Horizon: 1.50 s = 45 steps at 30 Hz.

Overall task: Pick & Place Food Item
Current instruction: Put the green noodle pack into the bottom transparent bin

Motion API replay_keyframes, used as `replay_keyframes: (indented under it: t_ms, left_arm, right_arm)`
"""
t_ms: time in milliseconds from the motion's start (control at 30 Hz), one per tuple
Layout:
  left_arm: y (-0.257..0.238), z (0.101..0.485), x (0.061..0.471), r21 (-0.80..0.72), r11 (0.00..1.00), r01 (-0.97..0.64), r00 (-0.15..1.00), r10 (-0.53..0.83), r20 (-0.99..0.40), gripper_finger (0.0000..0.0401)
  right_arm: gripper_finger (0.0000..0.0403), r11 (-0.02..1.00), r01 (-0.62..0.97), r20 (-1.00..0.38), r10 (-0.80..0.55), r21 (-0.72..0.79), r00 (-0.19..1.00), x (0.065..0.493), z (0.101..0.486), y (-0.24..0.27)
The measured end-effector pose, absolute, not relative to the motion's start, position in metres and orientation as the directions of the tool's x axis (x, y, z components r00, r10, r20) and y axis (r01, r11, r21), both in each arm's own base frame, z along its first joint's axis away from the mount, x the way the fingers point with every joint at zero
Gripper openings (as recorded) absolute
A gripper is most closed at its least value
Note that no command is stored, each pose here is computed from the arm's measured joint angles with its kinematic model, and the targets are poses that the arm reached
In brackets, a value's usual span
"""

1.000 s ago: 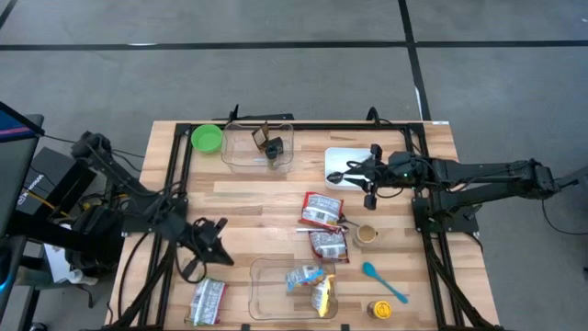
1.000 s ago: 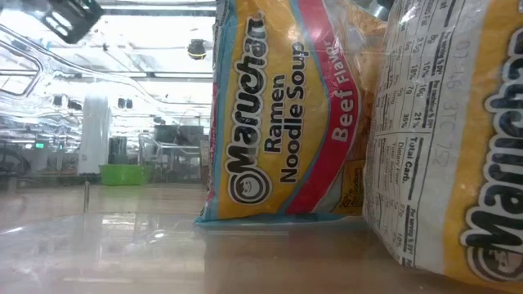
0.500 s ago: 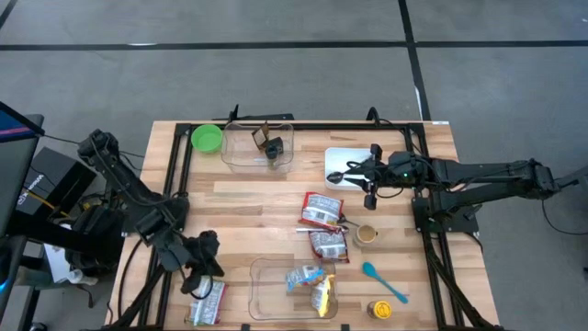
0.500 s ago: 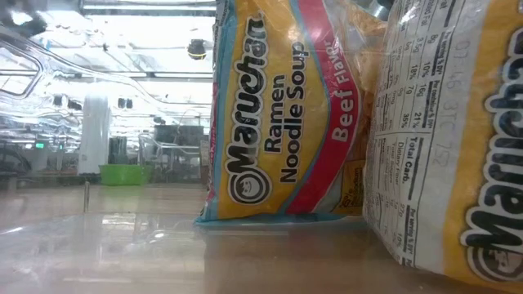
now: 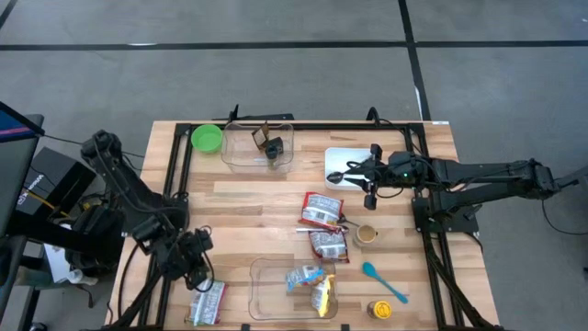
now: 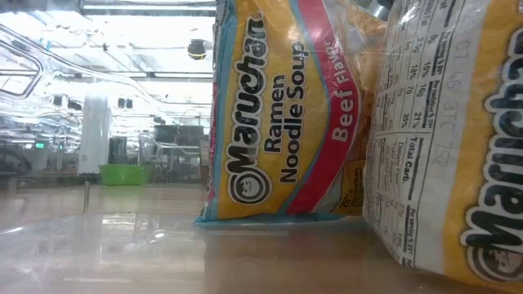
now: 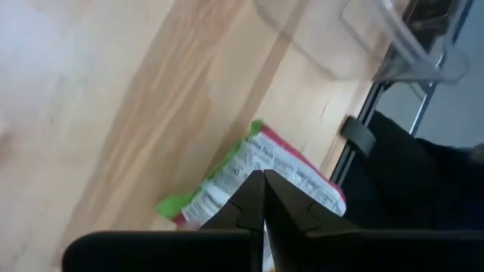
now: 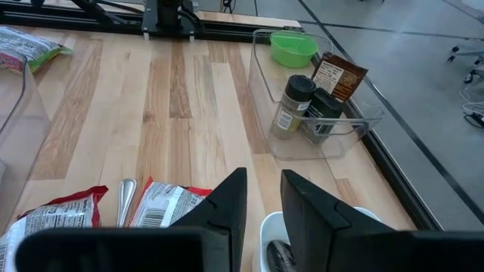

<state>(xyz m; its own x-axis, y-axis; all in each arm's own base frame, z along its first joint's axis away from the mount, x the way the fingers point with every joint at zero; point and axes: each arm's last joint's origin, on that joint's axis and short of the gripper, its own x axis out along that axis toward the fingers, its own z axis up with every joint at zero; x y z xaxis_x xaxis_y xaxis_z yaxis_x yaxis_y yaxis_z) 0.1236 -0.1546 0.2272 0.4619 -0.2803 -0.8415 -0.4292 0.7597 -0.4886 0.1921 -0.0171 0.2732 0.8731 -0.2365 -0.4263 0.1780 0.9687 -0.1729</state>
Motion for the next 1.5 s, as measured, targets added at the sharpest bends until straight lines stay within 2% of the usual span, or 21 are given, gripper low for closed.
replay_keyframes:
  t_ms: [500,733,1033,1333,1500]
  left_arm:
    - [-0.192,0.201,0.112,-0.448,0.748,-0.489,0.294,-0.342,-0.893,0.0000]
    - [-0.203,0.199,0.104,-0.470,0.764,-0.441,0.286,-0.377,-0.881,0.0000]
    - [-0.209,0.199,0.090,-0.439,0.882,-0.170,0.297,-0.379,-0.876,0.0000]
    - [-0.210,0.200,0.094,-0.473,0.851,-0.226,0.314,-0.396,-0.863,0.0008]
    - [-0.210,0.200,0.095,-0.474,0.849,-0.234,0.316,-0.395,-0.863,0.0031]
  right_arm:
    - [0.0077,0.969,0.178,-0.426,-0.237,-0.173,0.873,0.192,0.273,-0.017]
    - [0.0077,0.969,0.178,-0.426,-0.237,-0.173,0.873,0.192,0.273,-0.017]
    - [0.0077,0.969,0.178,-0.426,-0.237,-0.173,0.873,0.192,0.273,-0.017]
    - [0.0077,0.969,0.178,-0.426,-0.237,-0.172,0.873,0.192,0.273,-0.017]
    - [0.0077,0.969,0.178,-0.426,-0.237,-0.172,0.873,0.192,0.273,-0.017]
